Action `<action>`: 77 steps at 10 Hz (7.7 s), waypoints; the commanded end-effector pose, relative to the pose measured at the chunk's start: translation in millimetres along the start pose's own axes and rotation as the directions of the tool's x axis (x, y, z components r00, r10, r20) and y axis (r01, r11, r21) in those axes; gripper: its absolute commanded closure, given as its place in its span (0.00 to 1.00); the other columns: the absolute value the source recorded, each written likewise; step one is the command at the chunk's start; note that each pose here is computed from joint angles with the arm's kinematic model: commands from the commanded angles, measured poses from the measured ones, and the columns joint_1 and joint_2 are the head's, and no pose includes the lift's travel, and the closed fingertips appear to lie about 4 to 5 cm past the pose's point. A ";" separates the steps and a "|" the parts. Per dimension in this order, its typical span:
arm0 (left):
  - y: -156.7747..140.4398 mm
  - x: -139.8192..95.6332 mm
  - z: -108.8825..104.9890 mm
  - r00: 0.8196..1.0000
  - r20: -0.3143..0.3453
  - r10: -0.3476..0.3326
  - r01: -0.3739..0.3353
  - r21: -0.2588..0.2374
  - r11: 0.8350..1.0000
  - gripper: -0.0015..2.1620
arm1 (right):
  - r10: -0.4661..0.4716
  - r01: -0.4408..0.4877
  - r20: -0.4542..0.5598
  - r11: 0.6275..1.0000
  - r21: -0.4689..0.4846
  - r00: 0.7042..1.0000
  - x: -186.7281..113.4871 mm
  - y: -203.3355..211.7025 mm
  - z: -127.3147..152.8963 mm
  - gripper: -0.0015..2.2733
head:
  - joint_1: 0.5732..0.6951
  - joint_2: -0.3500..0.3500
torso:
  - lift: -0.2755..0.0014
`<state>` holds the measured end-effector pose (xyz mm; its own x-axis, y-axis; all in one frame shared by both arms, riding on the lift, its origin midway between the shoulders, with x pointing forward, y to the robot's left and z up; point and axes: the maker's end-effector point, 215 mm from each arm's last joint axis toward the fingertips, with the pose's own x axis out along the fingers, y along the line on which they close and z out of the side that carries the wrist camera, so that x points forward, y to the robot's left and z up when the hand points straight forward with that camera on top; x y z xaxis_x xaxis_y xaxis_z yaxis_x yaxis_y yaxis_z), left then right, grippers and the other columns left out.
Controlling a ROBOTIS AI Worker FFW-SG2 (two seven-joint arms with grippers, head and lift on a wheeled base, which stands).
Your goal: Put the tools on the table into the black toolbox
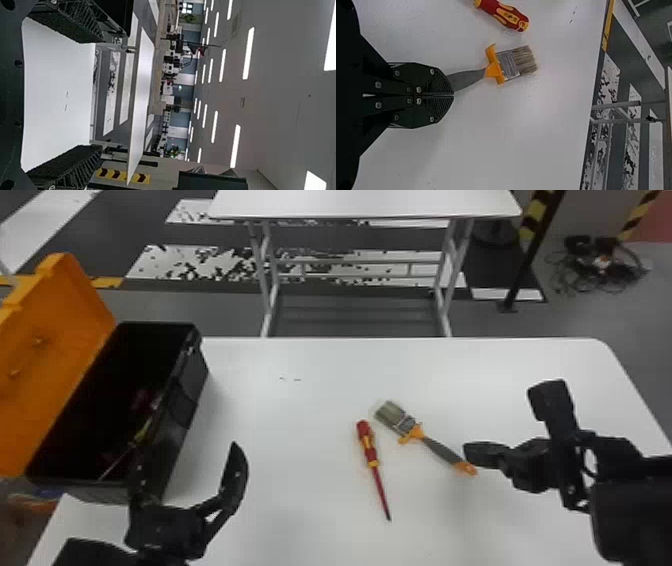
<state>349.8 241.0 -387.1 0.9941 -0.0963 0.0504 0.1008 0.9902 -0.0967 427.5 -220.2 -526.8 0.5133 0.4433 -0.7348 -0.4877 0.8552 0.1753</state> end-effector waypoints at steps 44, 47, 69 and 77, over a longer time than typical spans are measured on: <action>-66.9 26.5 28.0 0.963 -0.079 -0.258 0.240 -0.187 0.953 0.03 | 0.049 -0.002 0.294 0.987 -0.159 0.955 -78.0 81.4 49.5 0.99 | 1.00 0.50 | 0.72; -90.1 35.7 7.1 0.920 -0.169 -0.354 0.279 -0.354 0.893 0.04 | 0.132 -0.032 0.411 0.970 -0.242 0.902 -94.0 119.3 77.7 0.99 | 1.00 0.51 | 0.72; -187.7 80.6 23.9 0.846 -0.116 -0.520 0.369 -0.575 0.730 0.84 | 0.299 -0.188 0.426 0.940 -0.284 0.854 -76.4 206.6 94.3 0.99 | 1.00 0.50 | 0.72; -173.5 78.7 29.5 0.855 -0.108 -0.508 0.387 -0.521 0.761 0.98 | 0.296 -0.212 0.499 0.952 -0.218 0.815 -94.6 195.3 93.1 0.01 | 1.00 0.50 | 0.72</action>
<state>409.4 61.9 -336.9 0.8004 -0.5994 -0.0120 0.4828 0.6562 -0.5799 349.8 -64.9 -363.7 0.6190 0.7500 -0.2331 -0.7359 0.6575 0.1617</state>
